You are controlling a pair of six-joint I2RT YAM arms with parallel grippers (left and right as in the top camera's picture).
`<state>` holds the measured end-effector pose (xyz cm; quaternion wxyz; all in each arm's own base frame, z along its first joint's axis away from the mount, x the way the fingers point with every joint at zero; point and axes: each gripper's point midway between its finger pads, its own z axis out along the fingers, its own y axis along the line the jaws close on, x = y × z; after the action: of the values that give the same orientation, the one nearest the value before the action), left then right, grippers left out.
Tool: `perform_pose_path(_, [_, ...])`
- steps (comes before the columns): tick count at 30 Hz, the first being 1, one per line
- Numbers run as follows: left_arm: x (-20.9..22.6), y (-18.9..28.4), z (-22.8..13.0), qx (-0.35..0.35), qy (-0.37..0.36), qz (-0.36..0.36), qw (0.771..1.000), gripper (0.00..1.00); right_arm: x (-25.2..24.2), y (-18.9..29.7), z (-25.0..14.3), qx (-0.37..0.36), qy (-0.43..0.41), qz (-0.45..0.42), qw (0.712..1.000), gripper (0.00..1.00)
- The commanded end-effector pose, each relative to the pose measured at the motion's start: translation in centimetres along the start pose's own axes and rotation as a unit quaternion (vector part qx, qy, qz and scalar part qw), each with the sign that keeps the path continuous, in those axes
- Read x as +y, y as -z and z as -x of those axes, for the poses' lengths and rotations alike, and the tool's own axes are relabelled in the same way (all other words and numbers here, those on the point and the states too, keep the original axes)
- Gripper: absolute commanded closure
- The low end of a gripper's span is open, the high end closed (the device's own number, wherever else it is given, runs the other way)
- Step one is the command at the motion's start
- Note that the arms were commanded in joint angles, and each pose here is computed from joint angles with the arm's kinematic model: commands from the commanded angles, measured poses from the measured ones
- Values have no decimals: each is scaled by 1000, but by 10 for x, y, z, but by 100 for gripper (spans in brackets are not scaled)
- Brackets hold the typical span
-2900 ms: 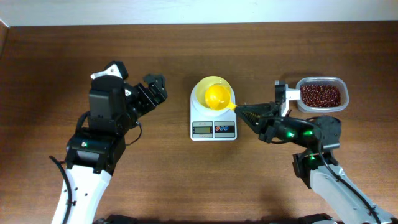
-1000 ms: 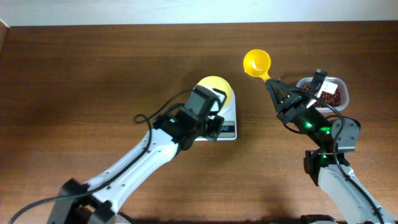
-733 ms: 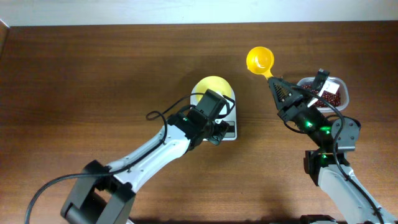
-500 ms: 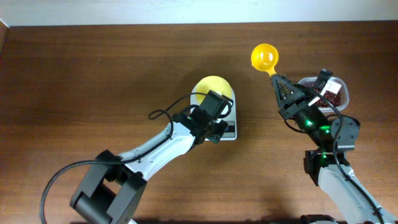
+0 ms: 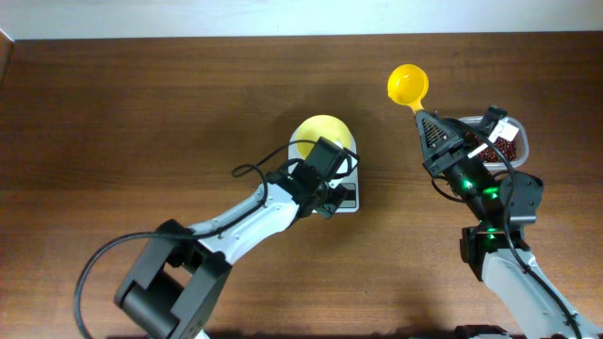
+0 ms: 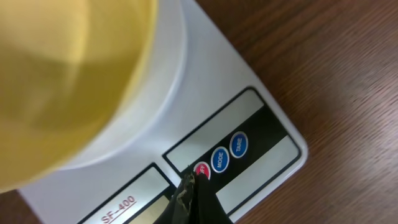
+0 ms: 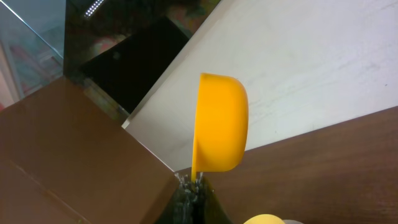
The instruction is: Scoop item into bowl and weigh 50g on scale
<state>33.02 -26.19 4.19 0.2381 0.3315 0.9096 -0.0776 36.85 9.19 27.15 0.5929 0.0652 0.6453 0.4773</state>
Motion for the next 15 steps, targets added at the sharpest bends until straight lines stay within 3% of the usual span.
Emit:
perform_pose_path(1, [-3, -7, 0, 6, -15, -8, 1000, 100, 1, -2, 9, -12, 12, 0, 1000, 96])
perform_pose_path(15, [-4, -11, -1, 6, -18, -8, 1000, 100, 1, -2, 9, -12, 12, 0, 1000, 96])
